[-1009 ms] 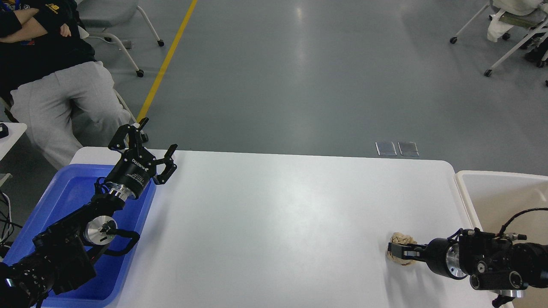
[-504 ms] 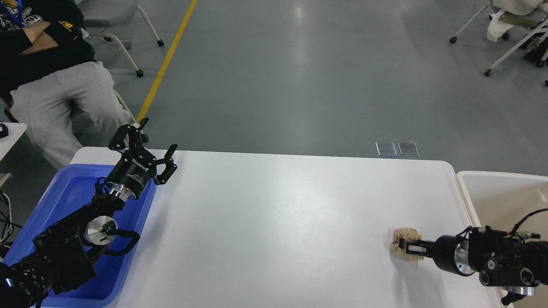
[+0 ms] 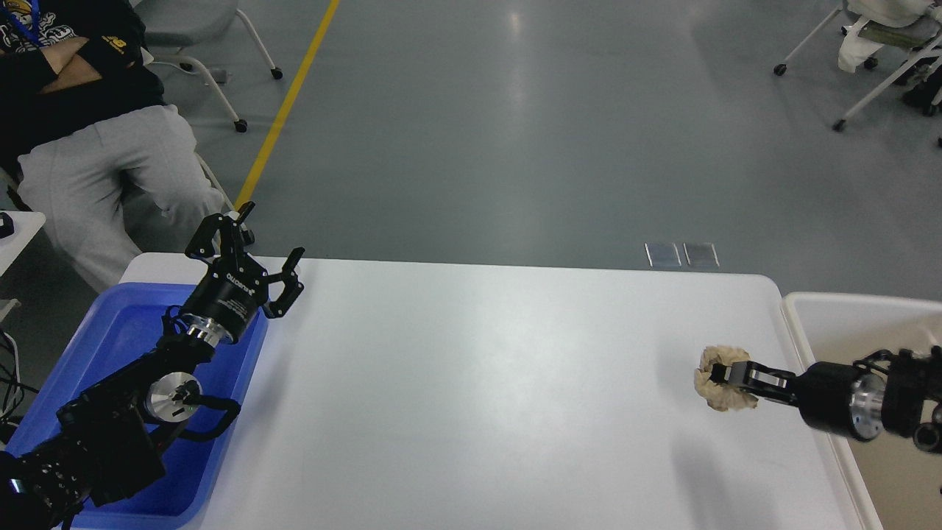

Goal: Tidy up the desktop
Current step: 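Lift the paper ball and carry it over the white bin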

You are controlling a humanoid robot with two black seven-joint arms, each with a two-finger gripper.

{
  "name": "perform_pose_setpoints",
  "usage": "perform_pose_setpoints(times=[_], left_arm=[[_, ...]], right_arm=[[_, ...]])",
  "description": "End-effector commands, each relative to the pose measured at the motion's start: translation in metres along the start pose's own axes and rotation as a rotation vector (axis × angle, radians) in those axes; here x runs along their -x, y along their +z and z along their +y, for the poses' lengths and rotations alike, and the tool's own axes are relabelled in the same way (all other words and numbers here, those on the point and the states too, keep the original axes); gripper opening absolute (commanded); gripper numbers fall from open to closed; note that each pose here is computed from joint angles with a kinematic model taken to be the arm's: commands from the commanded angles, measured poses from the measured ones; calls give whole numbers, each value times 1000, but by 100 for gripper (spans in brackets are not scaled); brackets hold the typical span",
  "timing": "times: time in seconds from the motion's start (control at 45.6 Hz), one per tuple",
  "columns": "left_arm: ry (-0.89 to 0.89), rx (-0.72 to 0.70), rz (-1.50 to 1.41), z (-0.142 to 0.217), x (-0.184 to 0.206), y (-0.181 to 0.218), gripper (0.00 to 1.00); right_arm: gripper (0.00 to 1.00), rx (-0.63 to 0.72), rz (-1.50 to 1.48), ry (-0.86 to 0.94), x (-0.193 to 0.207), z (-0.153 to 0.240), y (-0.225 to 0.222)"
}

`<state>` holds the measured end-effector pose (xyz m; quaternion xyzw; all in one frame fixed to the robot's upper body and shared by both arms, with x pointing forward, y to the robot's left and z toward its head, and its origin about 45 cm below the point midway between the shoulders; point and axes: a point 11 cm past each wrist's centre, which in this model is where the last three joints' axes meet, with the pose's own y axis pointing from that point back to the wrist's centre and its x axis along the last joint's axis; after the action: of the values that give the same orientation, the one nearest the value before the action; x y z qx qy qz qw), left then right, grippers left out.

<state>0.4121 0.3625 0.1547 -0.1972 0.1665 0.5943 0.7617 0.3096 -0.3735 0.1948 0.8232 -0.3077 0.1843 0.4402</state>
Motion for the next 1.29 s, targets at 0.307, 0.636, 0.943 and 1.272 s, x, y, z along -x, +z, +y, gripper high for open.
perform_pose_setpoints(times=[0.307, 0.636, 0.943, 1.272], left_arm=[[-2, 1, 1, 0, 0, 0, 100], [0, 0, 0, 0, 0, 0, 100], [0, -2, 0, 0, 0, 0, 100], [0, 0, 0, 0, 0, 0, 100]], right_arm=[[0, -2, -89, 130, -66, 64, -2], [0, 199, -384, 460, -124, 100, 68], [0, 416, -773, 774, -119, 136, 149], [0, 584, -1134, 1001, -52, 75, 196]])
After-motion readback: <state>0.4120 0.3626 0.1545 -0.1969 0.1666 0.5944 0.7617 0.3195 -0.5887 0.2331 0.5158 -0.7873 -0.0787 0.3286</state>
